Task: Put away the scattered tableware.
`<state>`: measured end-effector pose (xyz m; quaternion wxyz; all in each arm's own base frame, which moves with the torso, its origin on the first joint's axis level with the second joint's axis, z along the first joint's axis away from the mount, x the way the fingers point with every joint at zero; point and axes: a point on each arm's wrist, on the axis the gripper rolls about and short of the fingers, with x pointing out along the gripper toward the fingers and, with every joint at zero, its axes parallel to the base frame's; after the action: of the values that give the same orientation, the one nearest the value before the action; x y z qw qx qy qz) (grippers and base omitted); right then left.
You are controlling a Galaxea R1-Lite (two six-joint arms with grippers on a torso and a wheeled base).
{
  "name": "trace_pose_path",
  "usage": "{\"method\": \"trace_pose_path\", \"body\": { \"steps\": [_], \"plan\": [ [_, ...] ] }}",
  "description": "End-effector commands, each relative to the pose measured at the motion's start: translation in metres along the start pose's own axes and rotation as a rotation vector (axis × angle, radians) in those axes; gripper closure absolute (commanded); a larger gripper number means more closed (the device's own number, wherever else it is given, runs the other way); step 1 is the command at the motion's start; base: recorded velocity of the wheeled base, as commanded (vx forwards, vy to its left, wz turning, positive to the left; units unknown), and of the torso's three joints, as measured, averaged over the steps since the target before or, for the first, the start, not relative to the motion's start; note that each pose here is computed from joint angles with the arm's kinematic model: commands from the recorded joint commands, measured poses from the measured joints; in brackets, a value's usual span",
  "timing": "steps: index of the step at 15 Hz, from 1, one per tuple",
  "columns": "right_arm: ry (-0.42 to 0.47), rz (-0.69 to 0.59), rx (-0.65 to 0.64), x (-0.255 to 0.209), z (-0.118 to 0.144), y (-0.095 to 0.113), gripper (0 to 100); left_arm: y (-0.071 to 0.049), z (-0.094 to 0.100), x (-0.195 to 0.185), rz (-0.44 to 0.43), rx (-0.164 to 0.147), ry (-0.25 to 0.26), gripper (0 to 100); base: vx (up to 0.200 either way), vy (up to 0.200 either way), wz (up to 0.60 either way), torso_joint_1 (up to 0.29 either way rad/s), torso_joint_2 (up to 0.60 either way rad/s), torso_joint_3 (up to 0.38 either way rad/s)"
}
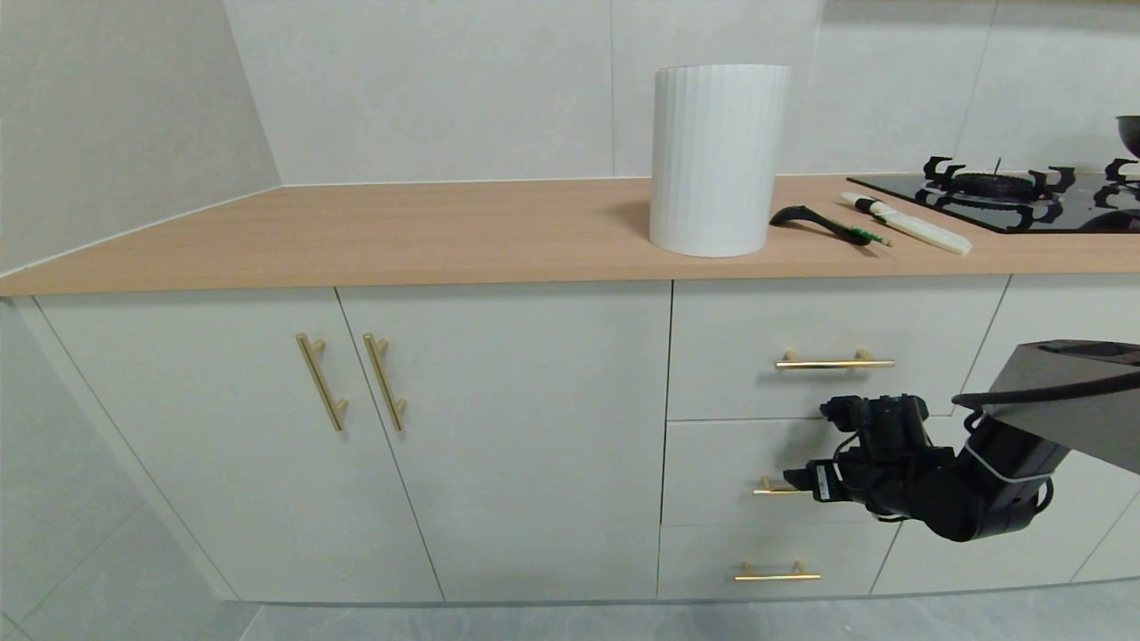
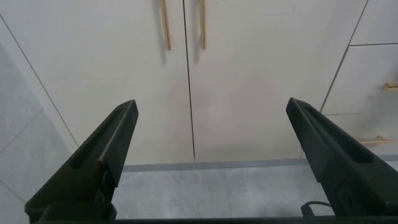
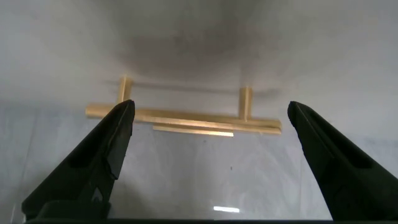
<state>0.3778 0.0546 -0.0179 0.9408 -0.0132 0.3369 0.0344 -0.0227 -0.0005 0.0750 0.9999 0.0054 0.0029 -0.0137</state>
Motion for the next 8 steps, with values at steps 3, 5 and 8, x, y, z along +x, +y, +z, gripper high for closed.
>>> {"method": "trace_pose_path", "body": {
  "steps": [3,5,8],
  "plan": [
    [0.016,-0.006,0.019,0.016,-0.008,0.001,0,0.000,0.000,0.000,0.000,0.000,0.000,0,0.000,0.000,0.00,0.000,0.00,0.000],
    [0.015,-0.023,0.027,0.021,-0.009,-0.001,0,0.000,0.000,0.000,0.000,0.000,0.000,0,0.000,0.000,0.00,0.000,0.00,0.000],
    [0.033,-0.057,0.022,0.028,-0.015,-0.001,0,0.000,0.000,0.000,0.000,0.000,0.000,0,0.000,0.000,0.00,0.000,0.00,0.000]
  ]
}}
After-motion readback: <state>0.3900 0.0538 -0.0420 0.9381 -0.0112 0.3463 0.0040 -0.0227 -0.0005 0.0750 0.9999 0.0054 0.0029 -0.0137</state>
